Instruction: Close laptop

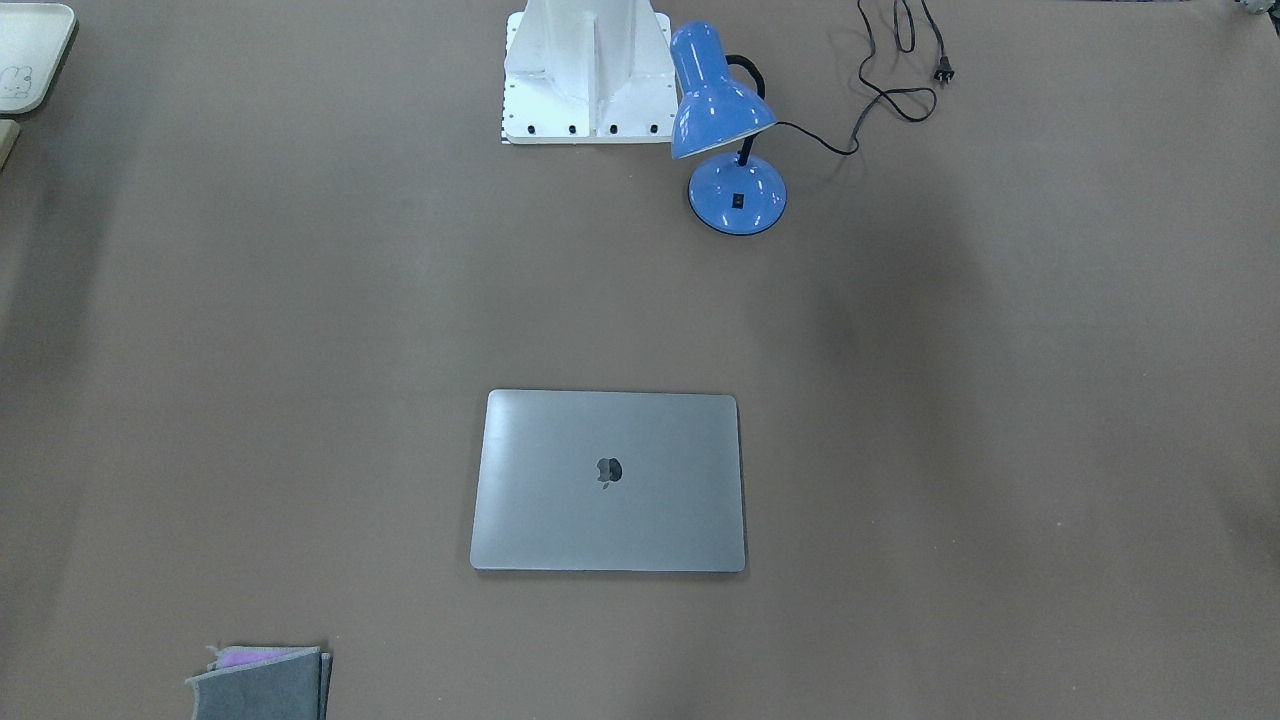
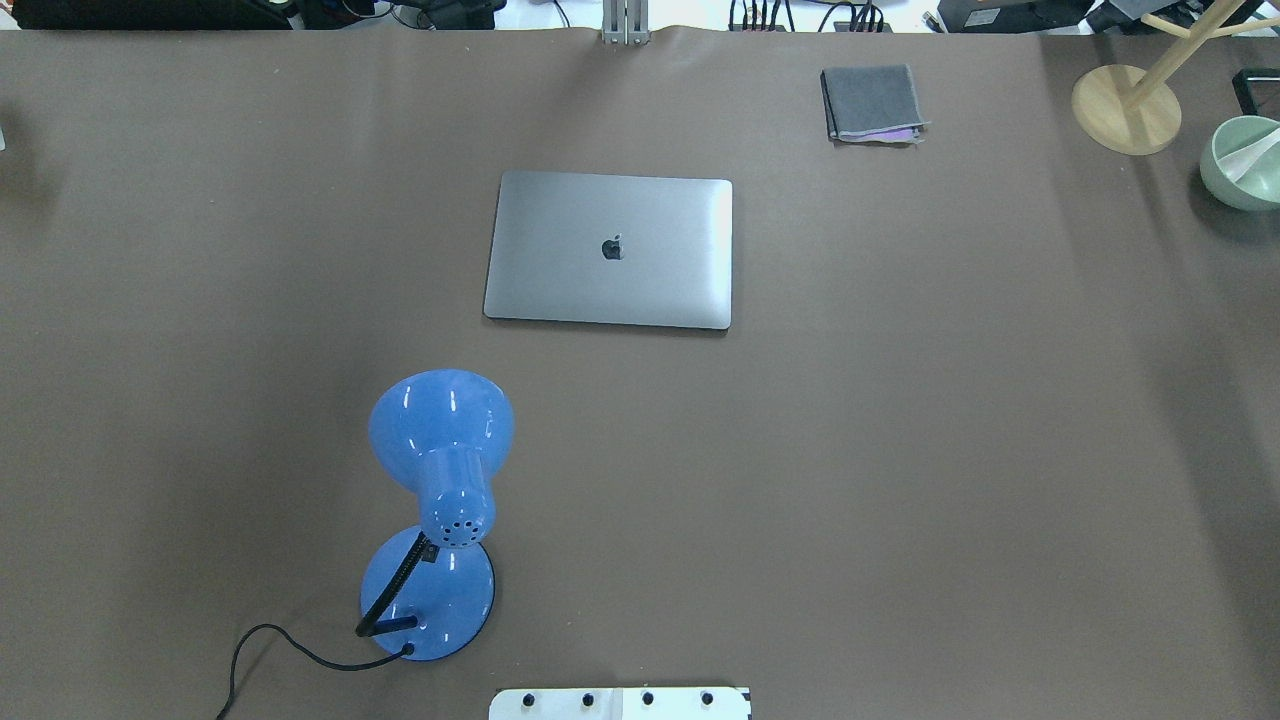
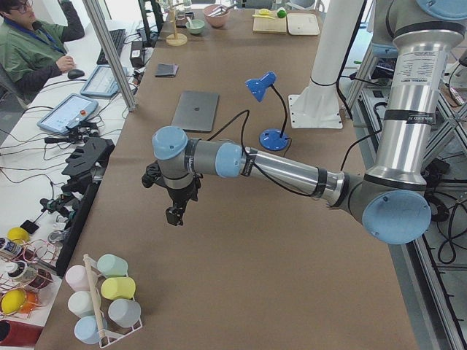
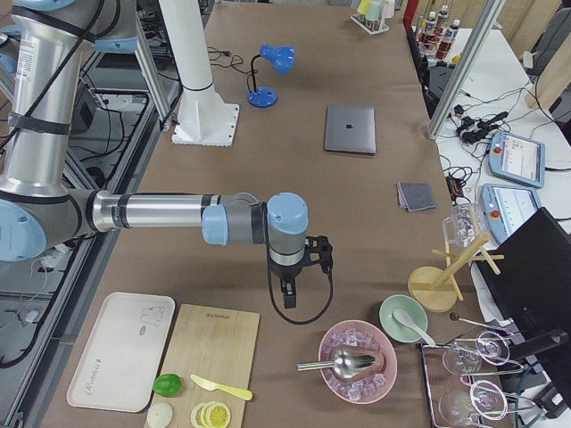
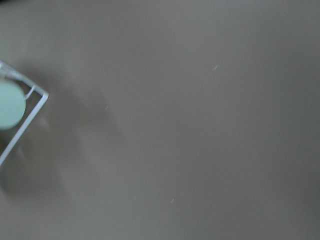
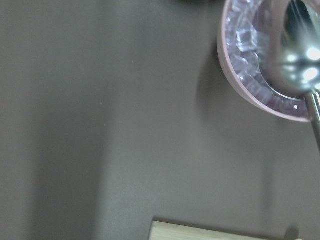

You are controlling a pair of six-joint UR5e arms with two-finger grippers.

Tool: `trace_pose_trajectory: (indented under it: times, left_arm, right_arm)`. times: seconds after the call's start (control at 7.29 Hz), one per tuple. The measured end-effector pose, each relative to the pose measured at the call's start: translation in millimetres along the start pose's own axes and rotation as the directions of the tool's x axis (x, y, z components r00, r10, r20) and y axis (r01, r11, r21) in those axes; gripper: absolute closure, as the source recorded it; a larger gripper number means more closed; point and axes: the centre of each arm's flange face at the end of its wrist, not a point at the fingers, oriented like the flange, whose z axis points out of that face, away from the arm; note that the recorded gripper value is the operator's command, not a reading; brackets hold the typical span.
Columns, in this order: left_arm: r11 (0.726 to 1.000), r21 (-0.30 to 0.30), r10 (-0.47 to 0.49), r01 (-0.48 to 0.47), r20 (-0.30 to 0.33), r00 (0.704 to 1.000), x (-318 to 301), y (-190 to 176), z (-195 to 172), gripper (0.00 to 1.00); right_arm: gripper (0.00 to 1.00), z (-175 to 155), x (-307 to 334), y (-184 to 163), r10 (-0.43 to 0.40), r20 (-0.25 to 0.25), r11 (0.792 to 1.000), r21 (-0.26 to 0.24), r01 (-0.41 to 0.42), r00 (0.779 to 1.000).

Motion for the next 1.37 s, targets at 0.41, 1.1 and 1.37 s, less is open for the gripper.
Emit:
trace_pose_trajectory:
  times: [0.41,1.1,1.37]
  left_arm:
    - [0.998,0.002,-0.063,0.063,-0.002,0.998,-29,42,6,0.02]
    - [0.996,-0.011,-0.085,0.085,-0.003,0.996,-26,77,11,0.02]
    - [0.996,-0.011,-0.084,0.084,0.001,0.997,-21,90,10,0.02]
  right_arm:
    - [0.0,7,20,31,0.056,0.001,0.998,-0.016,-0.056,0.998]
    - [0.0,10,22,41,0.066,0.003,0.997,-0.026,-0.066,0.998]
    - [0.0,10,22,41,0.066,0.004,0.997,-0.026,-0.066,0.998]
